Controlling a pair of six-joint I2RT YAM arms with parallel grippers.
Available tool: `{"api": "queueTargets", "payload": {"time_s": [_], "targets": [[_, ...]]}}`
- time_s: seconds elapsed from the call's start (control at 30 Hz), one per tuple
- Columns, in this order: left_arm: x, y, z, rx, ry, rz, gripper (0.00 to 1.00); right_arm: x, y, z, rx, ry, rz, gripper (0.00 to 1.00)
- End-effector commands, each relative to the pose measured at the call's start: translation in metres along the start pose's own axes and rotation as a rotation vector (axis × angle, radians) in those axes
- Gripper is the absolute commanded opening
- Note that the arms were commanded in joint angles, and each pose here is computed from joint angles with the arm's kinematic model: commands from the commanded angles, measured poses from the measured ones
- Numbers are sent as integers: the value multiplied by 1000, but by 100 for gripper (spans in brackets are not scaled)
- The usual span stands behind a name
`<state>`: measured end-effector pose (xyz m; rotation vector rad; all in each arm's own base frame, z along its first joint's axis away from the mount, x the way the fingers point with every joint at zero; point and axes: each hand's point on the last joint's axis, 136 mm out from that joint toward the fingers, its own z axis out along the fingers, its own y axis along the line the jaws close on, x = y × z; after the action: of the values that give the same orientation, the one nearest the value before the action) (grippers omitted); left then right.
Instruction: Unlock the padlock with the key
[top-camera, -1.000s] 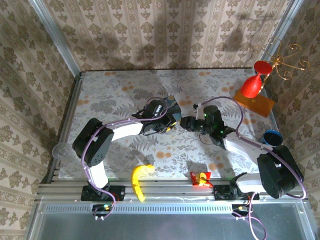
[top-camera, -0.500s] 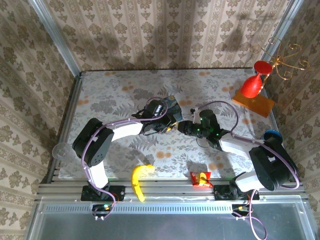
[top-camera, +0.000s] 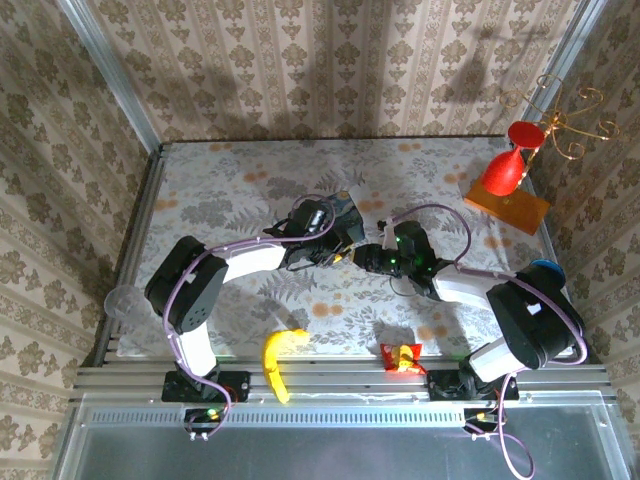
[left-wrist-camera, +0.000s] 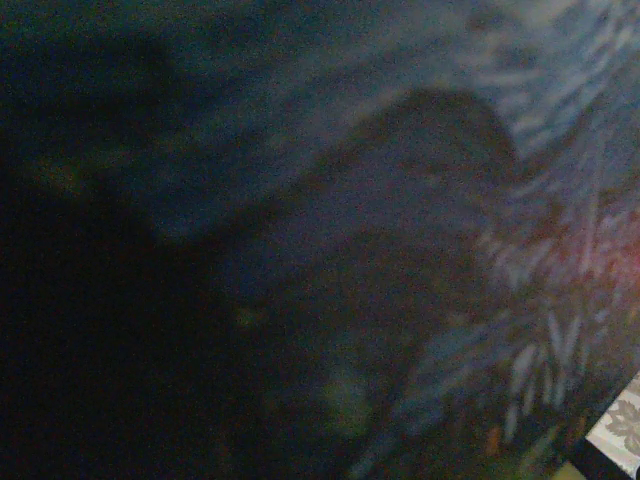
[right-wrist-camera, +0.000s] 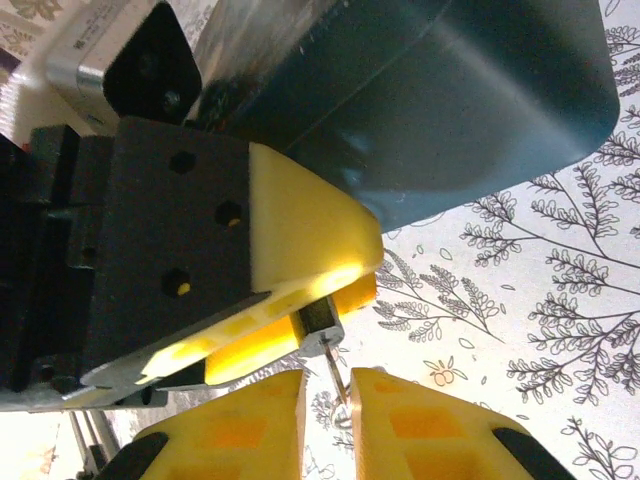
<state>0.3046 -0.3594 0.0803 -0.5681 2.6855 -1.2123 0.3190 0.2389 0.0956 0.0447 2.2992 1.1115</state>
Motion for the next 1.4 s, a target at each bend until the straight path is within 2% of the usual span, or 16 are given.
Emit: {"api": "queueTargets", "payload": {"time_s": [0.0, 0.43, 0.57, 0.97, 1.37], "targets": [[14, 3, -2, 8, 67, -47, 0, -8, 10, 3, -43, -31, 3, 17], [13, 1, -4, 16, 65, -48, 0, -9, 3, 5, -22, -51, 24, 18], [14, 1, -4, 16, 65, -47, 0, -9, -4, -3, 24, -76, 22, 24], [13, 1, -5, 18, 62, -48, 0, -4, 1, 1, -6, -57, 31, 18], [12, -2, -5, 23, 57, -48, 0, 2, -5, 4, 11, -47, 39, 19]]}}
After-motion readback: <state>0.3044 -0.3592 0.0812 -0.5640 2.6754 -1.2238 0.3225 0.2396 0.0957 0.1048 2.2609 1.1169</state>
